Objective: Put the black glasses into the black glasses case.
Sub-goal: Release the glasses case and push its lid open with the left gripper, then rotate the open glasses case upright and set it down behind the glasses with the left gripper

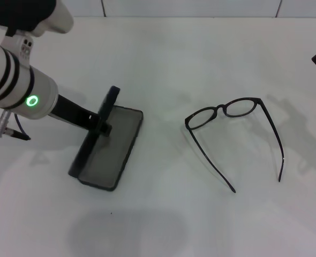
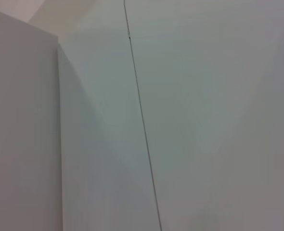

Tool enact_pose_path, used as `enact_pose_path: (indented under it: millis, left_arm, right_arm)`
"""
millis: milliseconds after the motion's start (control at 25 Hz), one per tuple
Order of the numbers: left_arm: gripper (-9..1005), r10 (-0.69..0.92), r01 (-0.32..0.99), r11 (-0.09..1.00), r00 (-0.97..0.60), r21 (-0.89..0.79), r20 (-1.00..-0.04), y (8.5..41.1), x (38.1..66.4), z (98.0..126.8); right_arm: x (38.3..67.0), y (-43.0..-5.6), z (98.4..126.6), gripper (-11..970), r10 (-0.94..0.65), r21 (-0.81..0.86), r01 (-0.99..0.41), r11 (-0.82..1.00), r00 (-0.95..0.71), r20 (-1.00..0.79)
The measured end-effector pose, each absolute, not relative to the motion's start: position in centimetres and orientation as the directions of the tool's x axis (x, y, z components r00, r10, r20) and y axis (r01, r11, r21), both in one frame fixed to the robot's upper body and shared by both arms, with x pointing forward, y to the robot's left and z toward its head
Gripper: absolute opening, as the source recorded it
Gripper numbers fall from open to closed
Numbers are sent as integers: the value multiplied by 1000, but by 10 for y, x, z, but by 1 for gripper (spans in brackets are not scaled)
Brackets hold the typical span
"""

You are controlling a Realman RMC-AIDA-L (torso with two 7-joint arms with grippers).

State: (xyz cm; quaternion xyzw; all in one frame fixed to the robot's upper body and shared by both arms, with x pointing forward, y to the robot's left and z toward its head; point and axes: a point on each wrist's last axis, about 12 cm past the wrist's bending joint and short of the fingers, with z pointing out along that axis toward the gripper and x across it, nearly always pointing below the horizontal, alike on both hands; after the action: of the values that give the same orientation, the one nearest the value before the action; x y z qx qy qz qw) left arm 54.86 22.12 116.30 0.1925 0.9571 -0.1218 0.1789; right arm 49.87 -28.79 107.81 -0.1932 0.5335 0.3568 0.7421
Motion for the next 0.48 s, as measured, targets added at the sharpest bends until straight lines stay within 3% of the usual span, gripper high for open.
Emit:
enact_pose_path:
  millis: [480]
  left_arm:
    - [314, 367, 425, 902, -845, -73, -389, 222, 550, 1166]
  right_arm:
    - [491, -294, 1080, 778, 345, 93, -730, 677, 203, -917]
